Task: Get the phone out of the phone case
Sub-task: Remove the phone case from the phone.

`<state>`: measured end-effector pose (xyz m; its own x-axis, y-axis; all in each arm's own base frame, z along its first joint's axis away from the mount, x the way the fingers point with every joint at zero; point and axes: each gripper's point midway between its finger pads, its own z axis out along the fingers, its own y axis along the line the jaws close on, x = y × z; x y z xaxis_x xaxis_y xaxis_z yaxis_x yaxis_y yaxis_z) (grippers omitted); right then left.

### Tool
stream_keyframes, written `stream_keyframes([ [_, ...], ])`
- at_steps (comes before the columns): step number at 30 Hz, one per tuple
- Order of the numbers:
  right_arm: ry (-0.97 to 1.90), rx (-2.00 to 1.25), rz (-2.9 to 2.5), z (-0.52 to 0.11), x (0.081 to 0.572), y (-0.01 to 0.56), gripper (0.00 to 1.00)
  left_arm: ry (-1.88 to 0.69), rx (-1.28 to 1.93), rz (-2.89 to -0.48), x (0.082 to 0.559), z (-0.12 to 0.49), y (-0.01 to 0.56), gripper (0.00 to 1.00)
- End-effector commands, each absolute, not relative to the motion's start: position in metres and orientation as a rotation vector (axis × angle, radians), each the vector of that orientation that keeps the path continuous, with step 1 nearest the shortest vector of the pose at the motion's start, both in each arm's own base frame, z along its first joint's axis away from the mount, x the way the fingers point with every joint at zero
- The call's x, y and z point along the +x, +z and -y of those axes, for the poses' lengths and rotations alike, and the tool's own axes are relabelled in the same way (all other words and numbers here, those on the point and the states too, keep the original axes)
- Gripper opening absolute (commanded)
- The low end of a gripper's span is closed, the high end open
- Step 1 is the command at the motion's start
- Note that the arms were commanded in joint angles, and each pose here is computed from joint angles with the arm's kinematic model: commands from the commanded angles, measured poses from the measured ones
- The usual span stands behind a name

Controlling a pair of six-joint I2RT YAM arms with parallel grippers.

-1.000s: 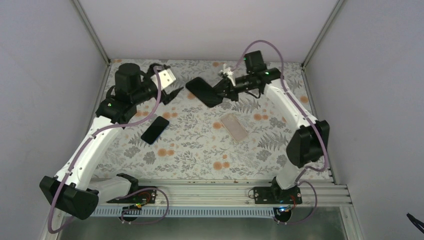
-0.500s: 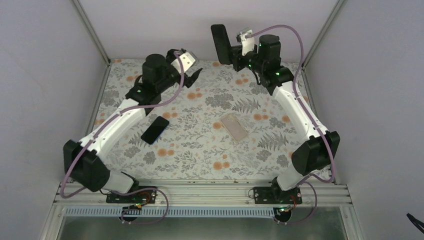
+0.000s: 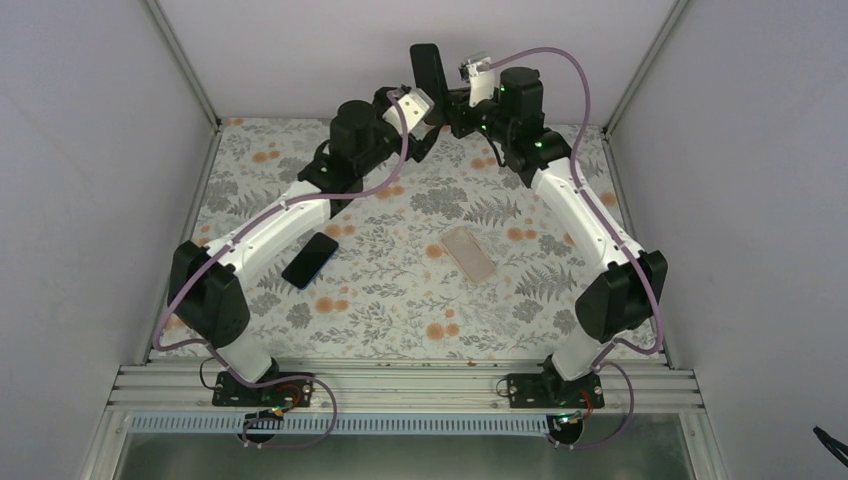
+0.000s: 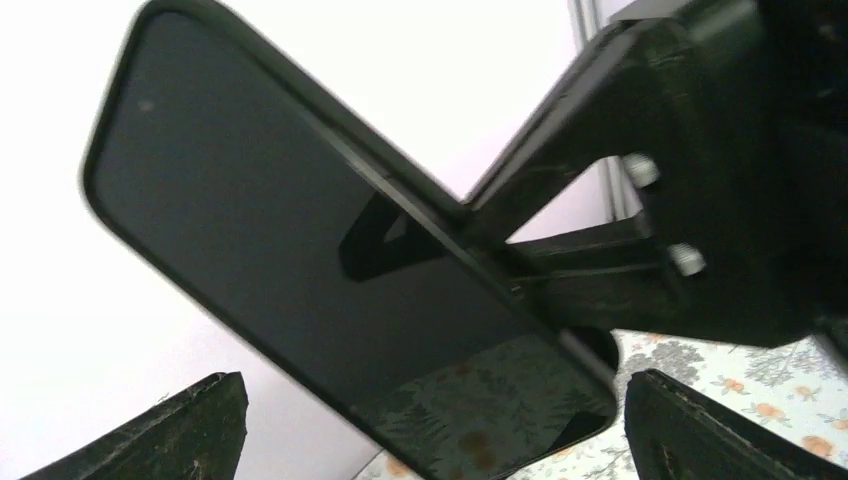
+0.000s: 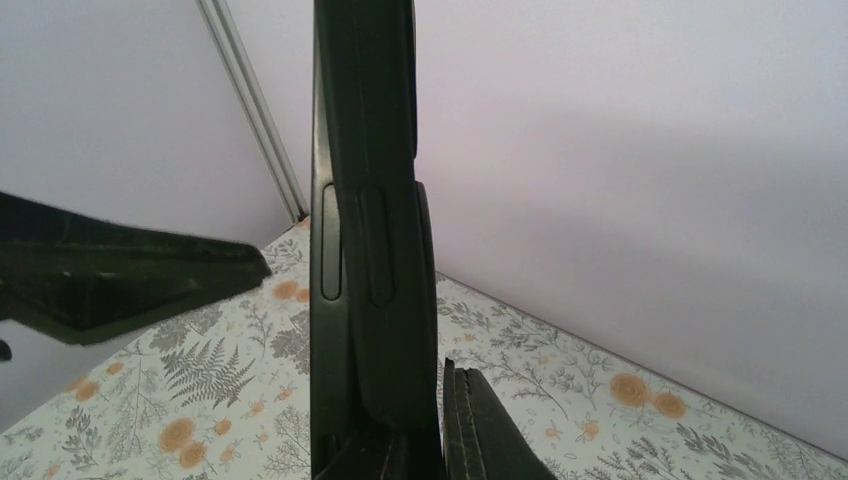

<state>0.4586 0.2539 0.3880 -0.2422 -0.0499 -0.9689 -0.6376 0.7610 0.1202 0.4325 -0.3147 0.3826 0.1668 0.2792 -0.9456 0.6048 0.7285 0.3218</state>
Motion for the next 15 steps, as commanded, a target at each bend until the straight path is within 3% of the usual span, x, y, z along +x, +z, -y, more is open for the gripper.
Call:
stream_keyframes([
  [1, 0.612, -0.494, -1.593, -0.252, 0.457, 0.442, 0.03, -0.31, 0.776, -1.374, 0.427, 0.333, 0.398, 0.93],
  [15, 0.642, -0.506, -1.591, -0.258, 0.454, 0.44, 0.03, -0.187, 0.617, -1.412, 0.45, 0.319, 0.399, 0.93],
])
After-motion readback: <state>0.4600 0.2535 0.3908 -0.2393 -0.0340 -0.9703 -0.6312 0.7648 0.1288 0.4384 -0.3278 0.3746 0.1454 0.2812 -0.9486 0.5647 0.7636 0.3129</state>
